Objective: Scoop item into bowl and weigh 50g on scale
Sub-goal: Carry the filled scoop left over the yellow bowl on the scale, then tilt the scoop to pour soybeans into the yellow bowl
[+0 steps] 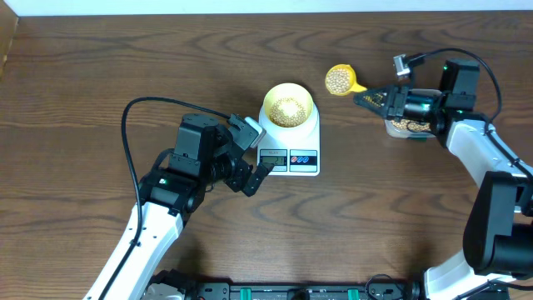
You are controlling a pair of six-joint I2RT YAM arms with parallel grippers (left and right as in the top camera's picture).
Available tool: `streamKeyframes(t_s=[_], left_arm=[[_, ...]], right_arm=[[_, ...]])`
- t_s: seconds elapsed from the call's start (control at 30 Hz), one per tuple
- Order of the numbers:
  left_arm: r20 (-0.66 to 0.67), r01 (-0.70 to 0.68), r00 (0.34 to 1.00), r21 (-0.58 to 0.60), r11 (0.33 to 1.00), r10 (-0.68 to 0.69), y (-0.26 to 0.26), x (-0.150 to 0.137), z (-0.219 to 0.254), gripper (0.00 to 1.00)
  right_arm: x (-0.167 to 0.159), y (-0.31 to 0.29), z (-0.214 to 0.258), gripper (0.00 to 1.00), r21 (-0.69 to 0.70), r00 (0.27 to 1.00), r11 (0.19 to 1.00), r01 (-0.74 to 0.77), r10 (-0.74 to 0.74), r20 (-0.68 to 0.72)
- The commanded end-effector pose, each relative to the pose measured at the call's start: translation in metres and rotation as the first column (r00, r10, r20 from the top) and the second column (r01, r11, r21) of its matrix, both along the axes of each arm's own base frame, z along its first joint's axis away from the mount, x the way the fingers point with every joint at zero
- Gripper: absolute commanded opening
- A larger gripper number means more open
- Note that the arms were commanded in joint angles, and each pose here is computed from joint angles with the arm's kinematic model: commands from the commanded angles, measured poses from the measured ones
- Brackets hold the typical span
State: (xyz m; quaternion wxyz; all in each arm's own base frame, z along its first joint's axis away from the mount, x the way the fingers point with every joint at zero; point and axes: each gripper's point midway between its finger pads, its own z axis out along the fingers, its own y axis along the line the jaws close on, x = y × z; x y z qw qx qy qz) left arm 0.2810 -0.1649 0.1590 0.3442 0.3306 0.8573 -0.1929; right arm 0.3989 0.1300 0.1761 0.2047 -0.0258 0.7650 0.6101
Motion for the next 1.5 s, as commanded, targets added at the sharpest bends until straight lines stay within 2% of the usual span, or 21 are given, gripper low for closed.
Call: streamKeyframes(t_s=[0.0, 0.3, 1.0, 1.47], left_arm=[[-0.013, 0.017, 1.000, 0.010, 1.000, -0.017, 0.001, -0.003, -0.008, 1.00], [-0.013, 0.017, 1.000, 0.010, 1.000, -0.017, 0.001, -0.003, -0.008, 1.00], [-0.013, 0.017, 1.000, 0.010, 1.000, -0.017, 0.001, -0.003, -0.008, 1.00], [-0.013, 0.018, 1.000, 0.010, 1.000, -0.017, 0.001, -0.003, -0.008, 1.00]], right_arm=[[0.003, 0.013, -0.009, 0.01, -0.029, 0.999, 1.000, 0.008, -0.009, -0.033], [0.010, 0.041, -0.008, 0.01, -0.080, 0.999, 0.997, 0.002, 0.002, 0.052], [0.005, 0.080, -0.013, 0.01, -0.139, 0.994, 0.990, -0.022, 0.036, 0.101], [0.004, 0.085, -0.014, 0.01, -0.178, 0.979, 0.983, -0.038, 0.073, 0.193]])
